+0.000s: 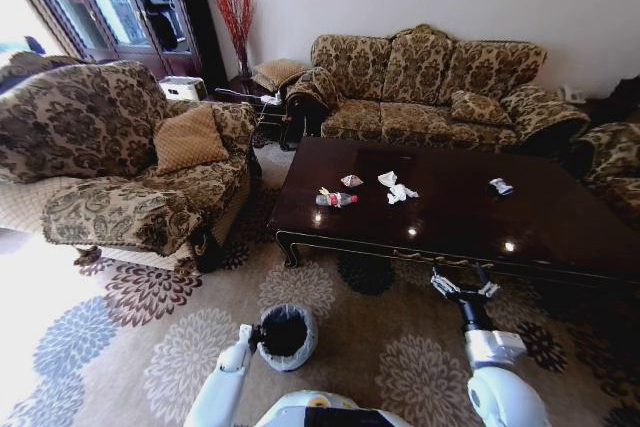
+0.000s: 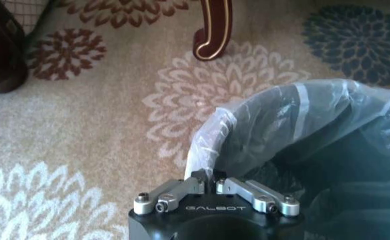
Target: Move to the front of the table and place the trash on the table into the trash bin.
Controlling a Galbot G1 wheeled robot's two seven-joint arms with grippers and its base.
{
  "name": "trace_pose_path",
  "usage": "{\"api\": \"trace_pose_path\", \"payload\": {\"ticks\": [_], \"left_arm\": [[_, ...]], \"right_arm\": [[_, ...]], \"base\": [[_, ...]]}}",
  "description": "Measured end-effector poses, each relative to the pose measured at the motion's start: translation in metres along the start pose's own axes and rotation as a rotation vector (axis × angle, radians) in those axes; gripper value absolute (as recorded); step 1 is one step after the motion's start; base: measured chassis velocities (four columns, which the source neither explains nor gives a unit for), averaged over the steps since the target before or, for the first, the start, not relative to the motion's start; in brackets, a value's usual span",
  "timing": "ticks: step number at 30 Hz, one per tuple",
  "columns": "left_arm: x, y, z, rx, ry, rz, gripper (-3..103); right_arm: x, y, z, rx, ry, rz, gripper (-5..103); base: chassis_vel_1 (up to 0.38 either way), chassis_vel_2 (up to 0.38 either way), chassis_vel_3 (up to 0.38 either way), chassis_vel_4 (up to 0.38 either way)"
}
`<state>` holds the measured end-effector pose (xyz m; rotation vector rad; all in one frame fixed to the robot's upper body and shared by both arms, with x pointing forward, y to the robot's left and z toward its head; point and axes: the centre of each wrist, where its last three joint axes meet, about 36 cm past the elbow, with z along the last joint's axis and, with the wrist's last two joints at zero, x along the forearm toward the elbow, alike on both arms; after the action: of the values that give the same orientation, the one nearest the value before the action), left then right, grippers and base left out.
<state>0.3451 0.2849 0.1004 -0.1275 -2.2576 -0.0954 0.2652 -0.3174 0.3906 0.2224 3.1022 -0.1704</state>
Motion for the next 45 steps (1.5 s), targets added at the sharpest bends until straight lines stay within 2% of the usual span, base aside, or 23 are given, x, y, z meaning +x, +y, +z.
{"api": "trace_pose_path", "payload": {"ticks": [12, 16, 20, 21, 26, 27, 29, 30, 32, 33, 34, 36, 37, 41, 42, 45], "left_arm": [[0.001, -0.001, 0.007, 0.016, -0.024, -0.018, 3], [0.005, 0.002, 0.003, 0.026, -0.072, -0.046, 3], [0.03, 0.012, -0.02, 0.041, -0.184, -0.089, 3], [0.03, 0.012, -0.02, 0.041, -0.184, -0.089, 3], [0.099, 0.009, -0.067, 0.047, -0.391, -0.092, 3], [0.099, 0.009, -0.067, 0.047, -0.391, -0.092, 3], [0.144, 0.005, -0.092, 0.064, -0.503, -0.073, 3], [0.146, 0.005, -0.094, 0.064, -0.507, -0.072, 3], [0.187, -0.001, -0.116, 0.075, -0.582, -0.046, 3], [0.187, -0.001, -0.116, 0.075, -0.582, -0.046, 3], [0.221, -0.006, -0.131, 0.063, -0.631, -0.033, 3], [0.259, -0.008, -0.14, 0.042, -0.657, -0.031, 3], [0.259, -0.008, -0.14, 0.042, -0.657, -0.031, 3], [0.314, -0.017, -0.161, 0.022, -0.705, -0.054, 3], [0.314, -0.017, -0.161, 0.022, -0.705, -0.054, 3], [0.353, -0.029, -0.183, 0.032, -0.769, -0.092, 3]], "right_arm": [[-0.008, 0.002, 0.003, 0.006, -0.018, -0.005, 100], [-0.014, 0.002, -0.001, 0.008, -0.023, -0.007, 100], [-0.025, 0.003, -0.005, 0.01, -0.039, -0.011, 100], [-0.025, 0.003, -0.005, 0.01, -0.039, -0.011, 100], [-0.042, -0.001, -0.009, 0.044, -0.059, -0.039, 100], [-0.042, -0.001, -0.009, 0.044, -0.059, -0.039, 100], [-0.051, -0.004, -0.012, 0.033, -0.05, -0.056, 100], [-0.052, -0.004, -0.012, 0.031, -0.048, -0.056, 100], [-0.059, -0.007, -0.014, 0.007, -0.024, -0.059, 100], [-0.059, -0.007, -0.014, 0.007, -0.024, -0.059, 100], [-0.063, -0.01, -0.016, -0.001, -0.017, -0.054, 100], [-0.07, -0.015, -0.018, -0.003, -0.02, -0.046, 100], [-0.07, -0.015, -0.018, -0.003, -0.02, -0.046, 100], [-0.08, -0.02, -0.022, -0.021, -0.011, -0.036, 100], [-0.08, -0.02, -0.022, -0.021, -0.011, -0.036, 100], [-0.083, -0.021, -0.022, -0.028, -0.021, -0.038, 100]], "base": [[0.0, 0.0, 0.0, 0.0], [0.0, 0.0, 0.0, 0.0], [0.0, 0.0, 0.0, 0.0], [0.0, 0.0, 0.0, 0.0], [0.0, 0.0, 0.0, 0.0], [0.0, 0.0, 0.0, 0.0], [0.0, 0.0, 0.0, 0.0], [0.0, 0.0, 0.0, 0.0], [0.0, 0.0, 0.0, 0.0], [0.0, 0.0, 0.0, 0.0], [0.0, 0.0, 0.0, 0.0], [0.0, 0.0, 0.0, 0.0], [0.0, 0.0, 0.0, 0.0], [0.0, 0.0, 0.0, 0.0], [0.0, 0.0, 0.0, 0.0], [0.0, 0.0, 0.0, 0.0]]}}
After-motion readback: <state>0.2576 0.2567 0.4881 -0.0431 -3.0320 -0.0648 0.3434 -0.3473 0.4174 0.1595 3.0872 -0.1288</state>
